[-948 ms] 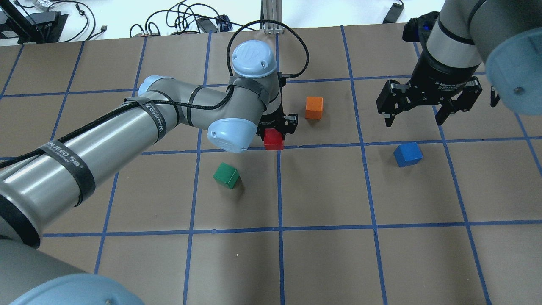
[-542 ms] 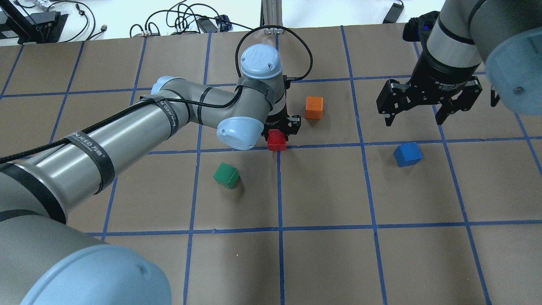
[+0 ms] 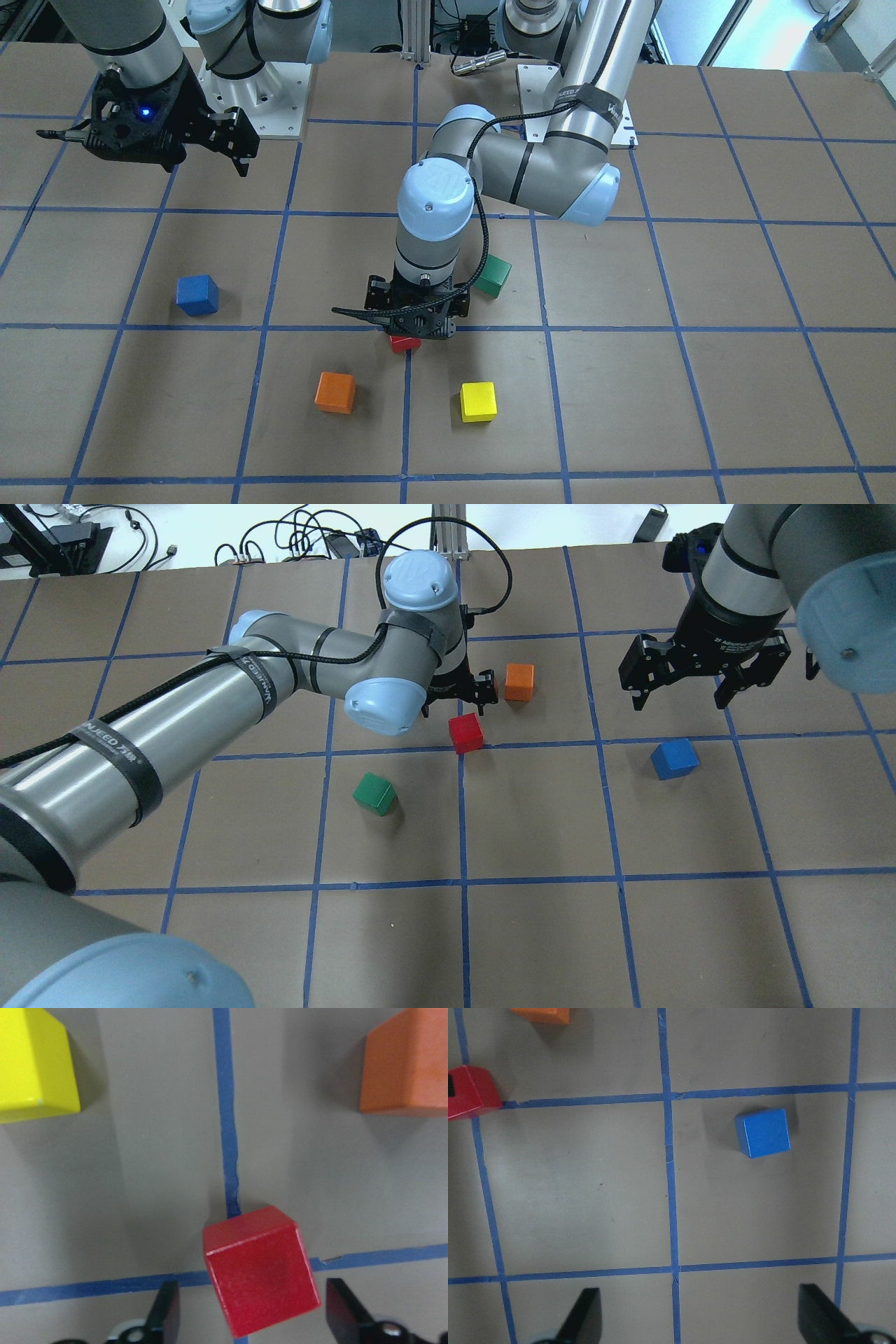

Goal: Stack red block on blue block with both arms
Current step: 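Raise the left arm back while the right gripper moves over the red cube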

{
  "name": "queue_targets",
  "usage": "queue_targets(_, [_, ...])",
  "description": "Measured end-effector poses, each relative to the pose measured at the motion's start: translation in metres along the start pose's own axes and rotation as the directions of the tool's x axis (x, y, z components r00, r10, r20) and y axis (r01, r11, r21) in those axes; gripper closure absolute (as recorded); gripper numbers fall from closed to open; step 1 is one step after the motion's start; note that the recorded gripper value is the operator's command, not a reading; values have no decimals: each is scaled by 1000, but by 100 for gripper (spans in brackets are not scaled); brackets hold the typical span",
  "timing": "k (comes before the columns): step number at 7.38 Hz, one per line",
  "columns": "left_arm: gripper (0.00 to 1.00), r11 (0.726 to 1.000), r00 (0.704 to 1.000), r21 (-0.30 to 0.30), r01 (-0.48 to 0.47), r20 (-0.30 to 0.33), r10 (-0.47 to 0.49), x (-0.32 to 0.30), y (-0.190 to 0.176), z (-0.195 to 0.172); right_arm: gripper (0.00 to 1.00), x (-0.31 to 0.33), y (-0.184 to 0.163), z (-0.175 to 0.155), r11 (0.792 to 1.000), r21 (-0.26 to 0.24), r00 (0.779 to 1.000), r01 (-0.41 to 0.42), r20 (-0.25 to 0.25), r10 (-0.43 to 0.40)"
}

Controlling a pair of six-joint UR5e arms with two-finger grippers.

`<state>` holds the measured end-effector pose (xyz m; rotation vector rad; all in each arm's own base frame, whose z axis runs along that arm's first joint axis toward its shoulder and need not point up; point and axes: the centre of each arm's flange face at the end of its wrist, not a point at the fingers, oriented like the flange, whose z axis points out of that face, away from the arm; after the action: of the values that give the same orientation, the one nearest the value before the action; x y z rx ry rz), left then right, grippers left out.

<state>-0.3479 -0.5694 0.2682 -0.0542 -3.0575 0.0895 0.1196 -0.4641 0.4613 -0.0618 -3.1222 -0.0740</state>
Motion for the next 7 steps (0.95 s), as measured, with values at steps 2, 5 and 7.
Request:
queue_targets(2, [0,1000,1000,8,18,4,-18,-32,-5,-67,0,-1,-2,6,1000,9,1000,-3,5,3])
queue_targets(5, [0,1000,1000,2,-9,26,9,-109,11,-169,0,-6,-20,53,1000,9,1000,7,11,-7])
queue_targets(7, [0,999,997,2,-43,71,43,-154,43,-232,0,-28,-33,76,999,17,997,37,63,-38])
